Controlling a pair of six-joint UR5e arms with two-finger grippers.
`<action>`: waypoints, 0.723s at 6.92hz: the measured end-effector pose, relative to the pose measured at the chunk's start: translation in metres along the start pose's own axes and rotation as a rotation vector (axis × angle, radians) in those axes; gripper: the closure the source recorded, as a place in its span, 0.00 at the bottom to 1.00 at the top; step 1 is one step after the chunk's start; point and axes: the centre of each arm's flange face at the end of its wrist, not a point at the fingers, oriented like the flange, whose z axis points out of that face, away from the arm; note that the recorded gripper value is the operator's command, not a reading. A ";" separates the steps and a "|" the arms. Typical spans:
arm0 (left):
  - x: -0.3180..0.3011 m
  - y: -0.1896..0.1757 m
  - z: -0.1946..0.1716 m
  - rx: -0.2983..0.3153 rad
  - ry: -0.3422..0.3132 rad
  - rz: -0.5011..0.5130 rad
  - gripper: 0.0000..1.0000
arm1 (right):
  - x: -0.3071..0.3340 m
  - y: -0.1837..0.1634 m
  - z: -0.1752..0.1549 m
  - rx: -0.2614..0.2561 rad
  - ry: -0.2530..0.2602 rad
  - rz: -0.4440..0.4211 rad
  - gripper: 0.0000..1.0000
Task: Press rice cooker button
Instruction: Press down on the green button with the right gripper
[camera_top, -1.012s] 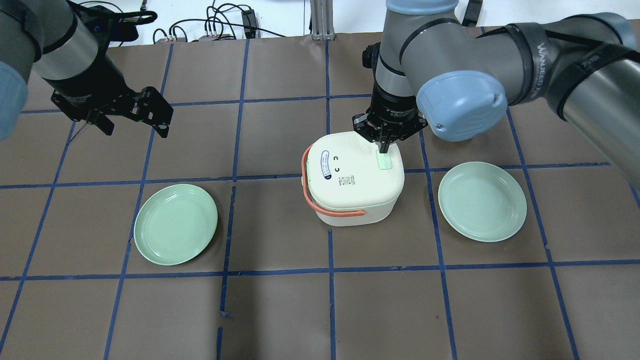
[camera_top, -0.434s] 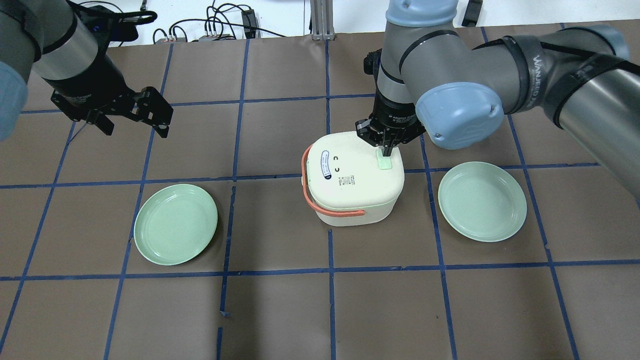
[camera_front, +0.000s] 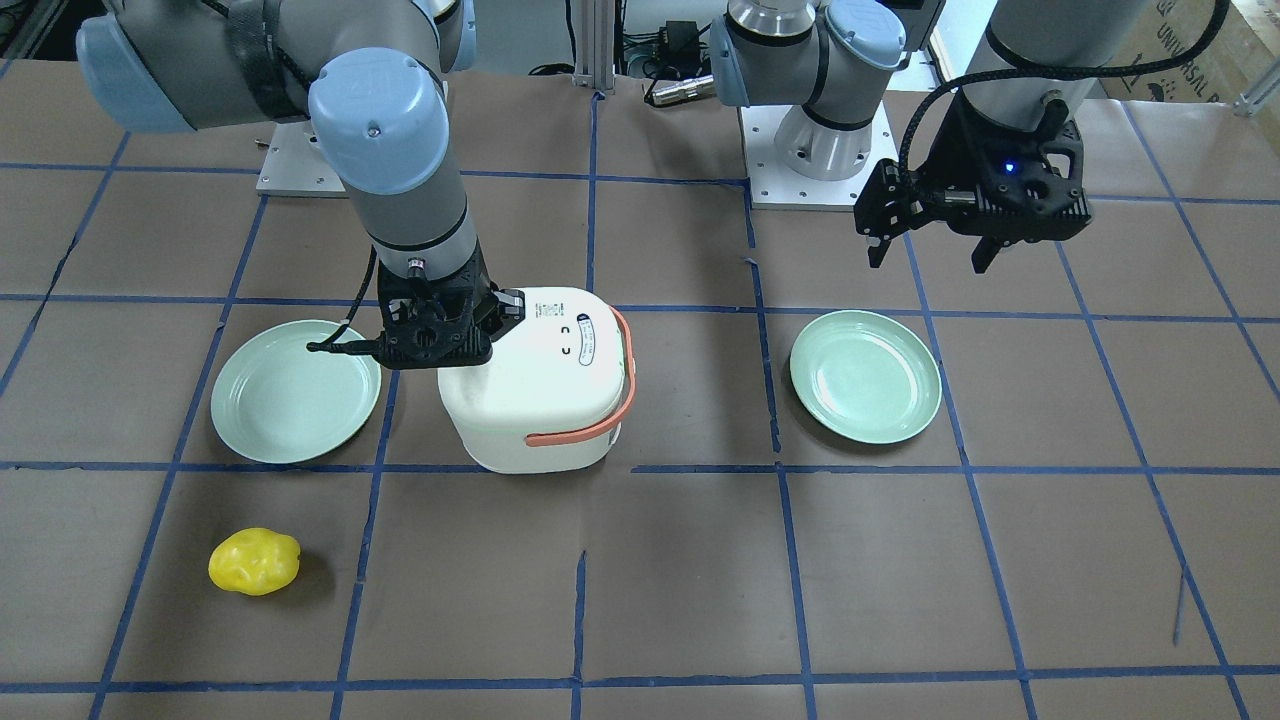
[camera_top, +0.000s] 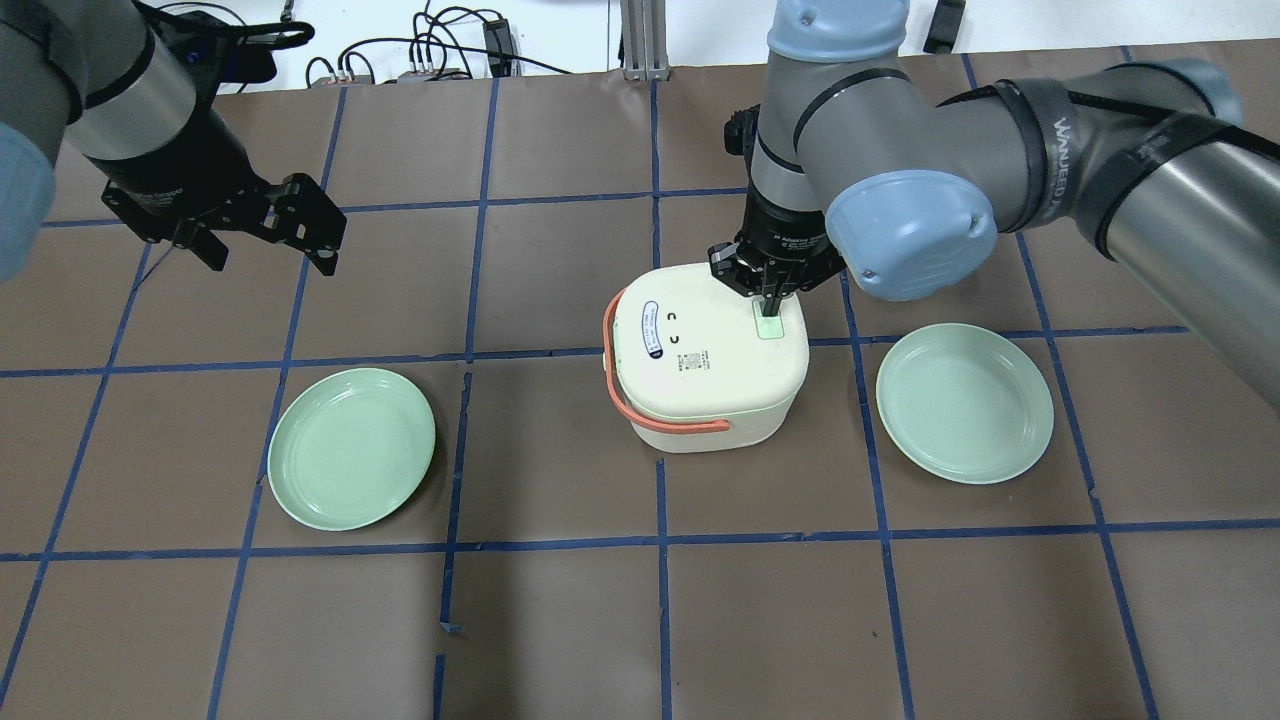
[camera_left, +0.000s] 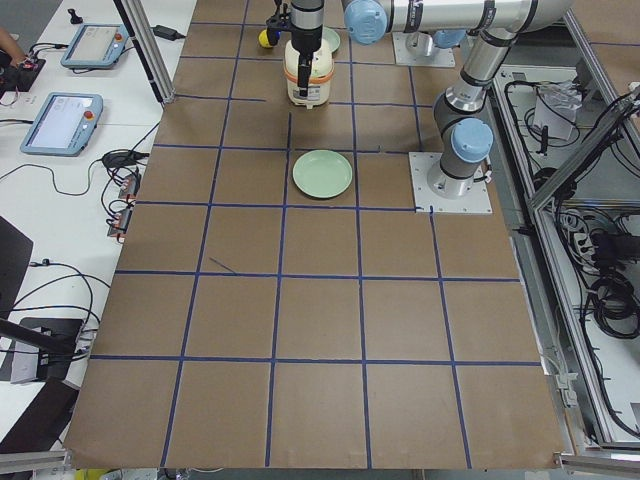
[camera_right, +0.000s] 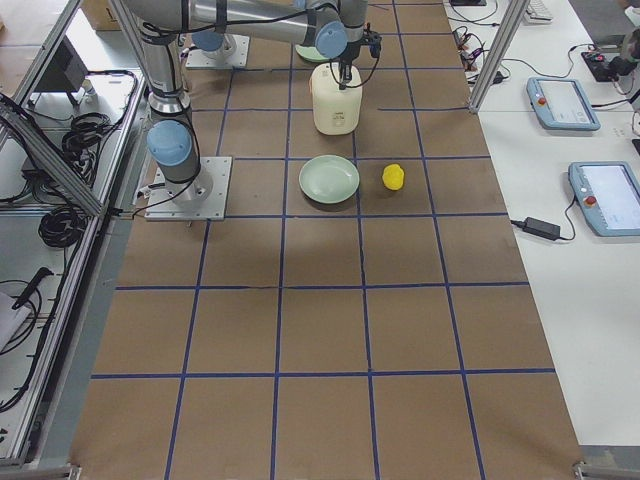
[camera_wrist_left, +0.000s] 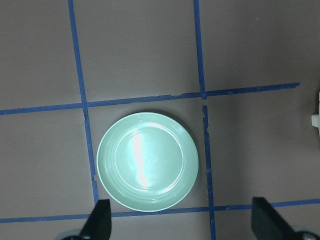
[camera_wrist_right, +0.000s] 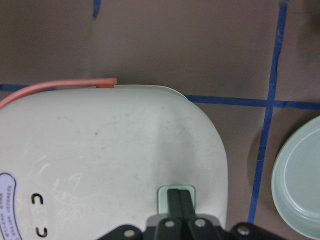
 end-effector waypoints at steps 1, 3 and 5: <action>0.000 0.000 0.000 0.000 0.000 0.000 0.00 | 0.000 -0.001 0.002 -0.003 -0.001 0.001 0.93; 0.000 0.000 0.000 0.000 0.000 0.000 0.00 | 0.000 -0.001 0.002 -0.004 -0.002 0.003 0.91; 0.000 0.000 0.000 0.000 0.000 0.000 0.00 | -0.001 -0.001 -0.007 0.010 -0.005 0.008 0.62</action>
